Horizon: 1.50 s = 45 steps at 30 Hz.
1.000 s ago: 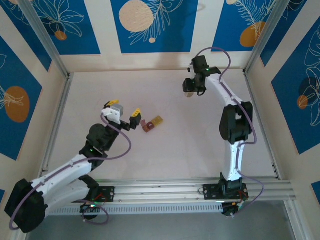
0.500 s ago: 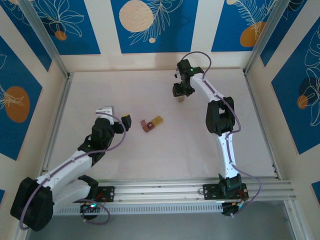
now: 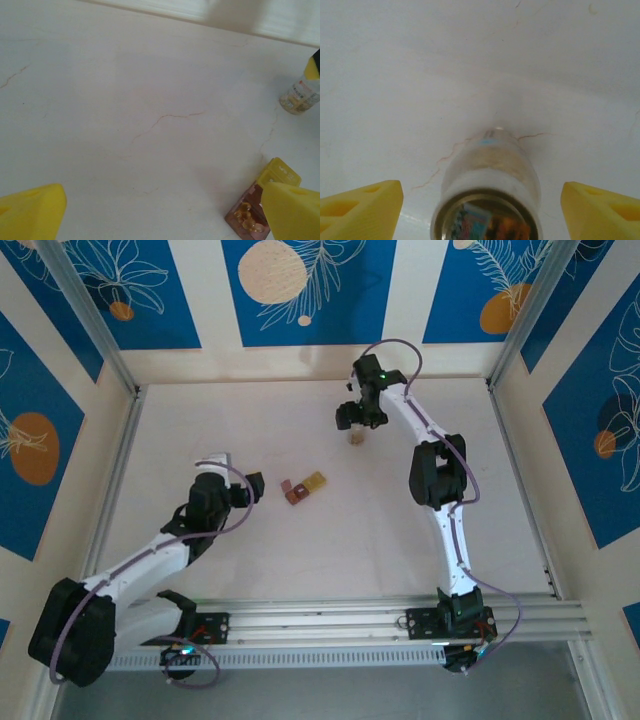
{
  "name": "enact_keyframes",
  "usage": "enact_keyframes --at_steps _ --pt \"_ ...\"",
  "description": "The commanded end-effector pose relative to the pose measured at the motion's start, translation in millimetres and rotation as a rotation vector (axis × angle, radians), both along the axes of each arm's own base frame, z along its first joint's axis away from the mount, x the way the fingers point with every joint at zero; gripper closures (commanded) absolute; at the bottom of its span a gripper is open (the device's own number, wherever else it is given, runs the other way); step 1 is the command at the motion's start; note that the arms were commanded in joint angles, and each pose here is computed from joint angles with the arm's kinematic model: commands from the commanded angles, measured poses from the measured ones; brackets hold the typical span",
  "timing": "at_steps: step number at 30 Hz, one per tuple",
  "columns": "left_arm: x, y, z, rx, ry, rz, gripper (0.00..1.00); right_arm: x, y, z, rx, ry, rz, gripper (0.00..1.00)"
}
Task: Sort the pills into containers
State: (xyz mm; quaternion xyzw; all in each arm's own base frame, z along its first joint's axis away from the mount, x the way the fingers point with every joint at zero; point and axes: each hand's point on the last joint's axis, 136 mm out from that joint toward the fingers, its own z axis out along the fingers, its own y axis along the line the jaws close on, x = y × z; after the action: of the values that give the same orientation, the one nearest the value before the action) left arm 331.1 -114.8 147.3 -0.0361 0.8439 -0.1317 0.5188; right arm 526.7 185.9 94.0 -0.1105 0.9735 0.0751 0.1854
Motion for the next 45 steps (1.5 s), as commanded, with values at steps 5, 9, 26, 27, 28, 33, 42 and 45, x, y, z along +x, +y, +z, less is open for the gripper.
enact_keyframes --at_steps 5,9,26,27,28,33,42,45 --pt "13.9 -5.8 -5.5 -0.100 0.096 -0.011 0.00 -57.7 19.8 91.0 0.152 -0.110 0.074 0.24" --pt "20.2 -10.7 -18.9 -0.138 0.176 -0.028 0.01 -107.2 41.2 88.5 0.200 -0.108 0.179 0.27" --pt "26.6 -25.5 -54.9 -0.174 0.322 -0.050 0.15 -148.2 104.5 -21.0 0.130 0.074 0.475 0.24" --pt "26.1 -26.0 -55.4 -0.176 0.323 -0.051 0.15 -148.0 104.9 -24.6 0.125 0.076 0.479 0.24" --pt "25.6 -26.7 -55.7 -0.178 0.325 -0.054 0.15 -147.7 105.3 -27.9 0.125 0.080 0.482 0.23" --pt "23.3 -30.5 -58.4 -0.185 0.338 -0.069 0.18 -148.9 114.7 -33.9 0.160 0.100 0.516 0.24" --pt "24.1 -34.5 -61.0 -0.190 0.345 -0.078 0.19 -143.3 127.7 -42.6 0.171 0.124 0.551 0.24" --pt "23.8 -35.1 -62.3 -0.189 0.346 -0.080 0.19 -147.5 133.0 -51.6 0.151 0.139 0.557 0.24"
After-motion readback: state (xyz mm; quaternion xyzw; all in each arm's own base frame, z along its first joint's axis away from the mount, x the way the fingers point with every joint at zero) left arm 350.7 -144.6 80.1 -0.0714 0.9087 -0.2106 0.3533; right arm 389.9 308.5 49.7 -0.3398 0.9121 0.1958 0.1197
